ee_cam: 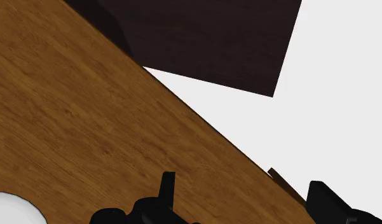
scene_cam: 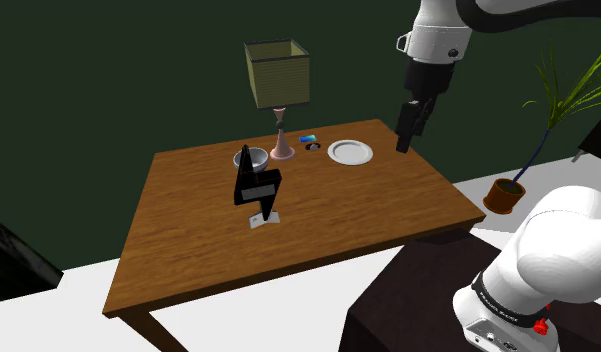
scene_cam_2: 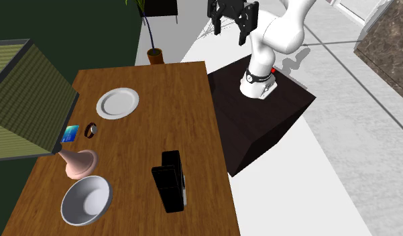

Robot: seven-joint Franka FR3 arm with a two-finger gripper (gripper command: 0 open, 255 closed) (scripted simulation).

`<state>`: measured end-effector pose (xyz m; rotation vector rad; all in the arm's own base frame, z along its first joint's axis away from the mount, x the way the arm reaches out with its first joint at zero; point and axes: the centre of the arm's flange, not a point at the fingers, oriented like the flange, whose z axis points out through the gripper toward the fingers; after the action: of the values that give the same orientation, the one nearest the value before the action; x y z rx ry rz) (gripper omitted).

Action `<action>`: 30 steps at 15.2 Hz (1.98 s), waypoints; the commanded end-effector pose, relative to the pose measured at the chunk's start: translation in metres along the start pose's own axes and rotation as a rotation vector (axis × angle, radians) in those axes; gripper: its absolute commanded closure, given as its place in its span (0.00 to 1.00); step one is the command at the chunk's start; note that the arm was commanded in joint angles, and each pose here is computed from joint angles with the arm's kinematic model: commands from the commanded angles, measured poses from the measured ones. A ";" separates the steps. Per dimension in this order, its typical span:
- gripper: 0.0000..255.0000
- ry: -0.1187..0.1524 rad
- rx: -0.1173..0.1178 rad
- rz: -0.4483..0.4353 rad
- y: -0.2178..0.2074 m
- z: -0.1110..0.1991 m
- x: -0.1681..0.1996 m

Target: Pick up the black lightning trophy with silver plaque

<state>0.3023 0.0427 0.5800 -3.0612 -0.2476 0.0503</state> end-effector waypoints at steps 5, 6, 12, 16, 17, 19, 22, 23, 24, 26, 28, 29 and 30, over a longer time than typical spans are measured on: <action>0.00 0.003 -0.010 -0.095 -0.001 0.022 0.048; 0.00 0.004 -0.013 -0.119 -0.002 0.027 0.059; 0.00 0.010 -0.028 -0.262 -0.013 0.059 0.130; 0.00 0.013 -0.038 -0.358 -0.025 0.080 0.176; 0.00 0.014 -0.041 -0.382 -0.029 0.085 0.187; 0.00 0.016 -0.046 -0.429 -0.037 0.096 0.210; 0.00 0.018 -0.054 -0.501 -0.052 0.112 0.243; 0.00 0.019 -0.056 -0.525 -0.057 0.117 0.253; 0.00 0.020 -0.059 -0.549 -0.063 0.123 0.264; 0.00 0.022 -0.064 -0.596 -0.074 0.133 0.285; 0.00 0.023 -0.069 -0.644 -0.087 0.144 0.305; 0.00 0.024 -0.072 -0.668 -0.094 0.149 0.315; 0.00 0.025 -0.074 -0.692 -0.101 0.155 0.324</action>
<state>0.5958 0.1962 0.4289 -2.8683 -1.2592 -0.0329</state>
